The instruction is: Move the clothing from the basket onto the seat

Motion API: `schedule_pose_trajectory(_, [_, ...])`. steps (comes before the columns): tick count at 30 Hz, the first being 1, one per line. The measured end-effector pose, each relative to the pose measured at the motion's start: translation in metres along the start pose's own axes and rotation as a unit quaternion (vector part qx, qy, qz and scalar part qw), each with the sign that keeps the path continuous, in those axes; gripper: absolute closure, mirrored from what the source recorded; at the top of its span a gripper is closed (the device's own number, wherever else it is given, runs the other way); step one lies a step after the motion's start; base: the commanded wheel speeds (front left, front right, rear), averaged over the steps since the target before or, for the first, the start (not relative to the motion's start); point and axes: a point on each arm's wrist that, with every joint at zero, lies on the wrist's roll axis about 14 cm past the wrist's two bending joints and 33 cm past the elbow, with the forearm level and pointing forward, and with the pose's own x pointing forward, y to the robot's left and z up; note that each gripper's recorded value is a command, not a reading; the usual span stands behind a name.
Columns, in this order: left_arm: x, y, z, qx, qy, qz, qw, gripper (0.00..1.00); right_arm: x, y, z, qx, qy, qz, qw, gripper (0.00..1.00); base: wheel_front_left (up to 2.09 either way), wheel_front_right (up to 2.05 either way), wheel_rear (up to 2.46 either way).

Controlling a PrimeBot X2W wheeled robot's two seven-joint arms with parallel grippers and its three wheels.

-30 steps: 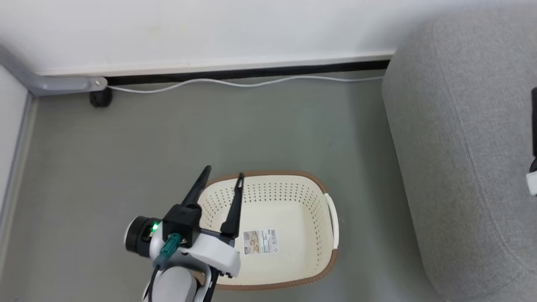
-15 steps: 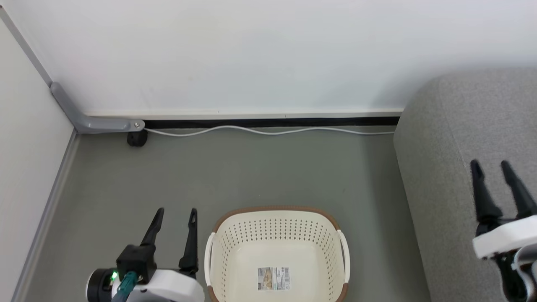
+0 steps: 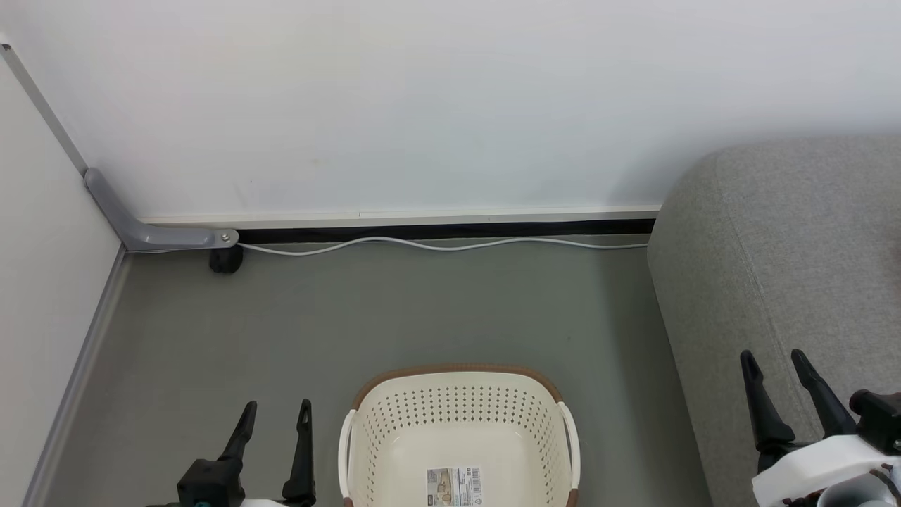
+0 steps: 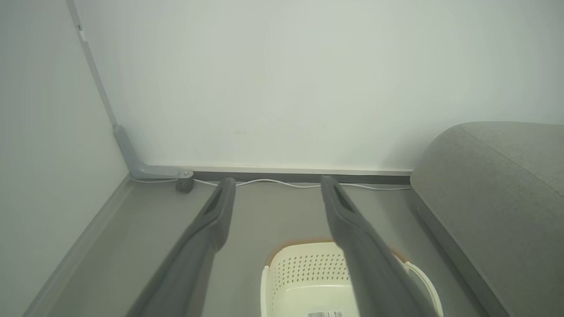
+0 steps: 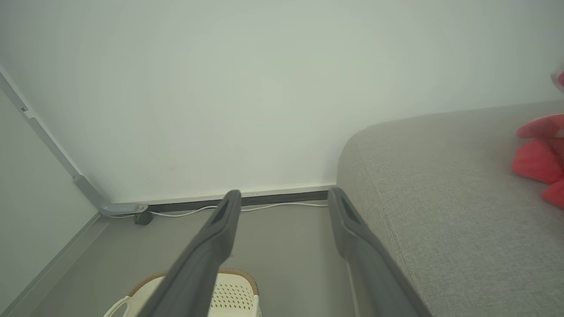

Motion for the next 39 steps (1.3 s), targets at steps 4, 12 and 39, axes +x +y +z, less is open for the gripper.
schedule_pose_trajectory(4, [-0.001,-0.001,0.0,0.0,0.001,-0.002,1.0,0.0,-0.002,0.0,-0.002,-0.008,0.004,-0.001,1.0,0.0,0.0,0.0,0.0])
schedule_pose_trajectory(12, [0.001,-0.005,-0.002,-0.001,0.003,-0.01,1.0,0.0,-0.005,-0.003,-0.008,-0.009,0.011,-0.007,1.0,0.0,0.0,0.0,0.0])
schedule_pose_trajectory(39, [-0.014,0.001,-0.043,-0.08,0.082,0.01,0.993,1.0,-0.028,-0.003,-0.051,0.09,0.069,-0.051,0.992,1.0,0.0,0.0,0.0])
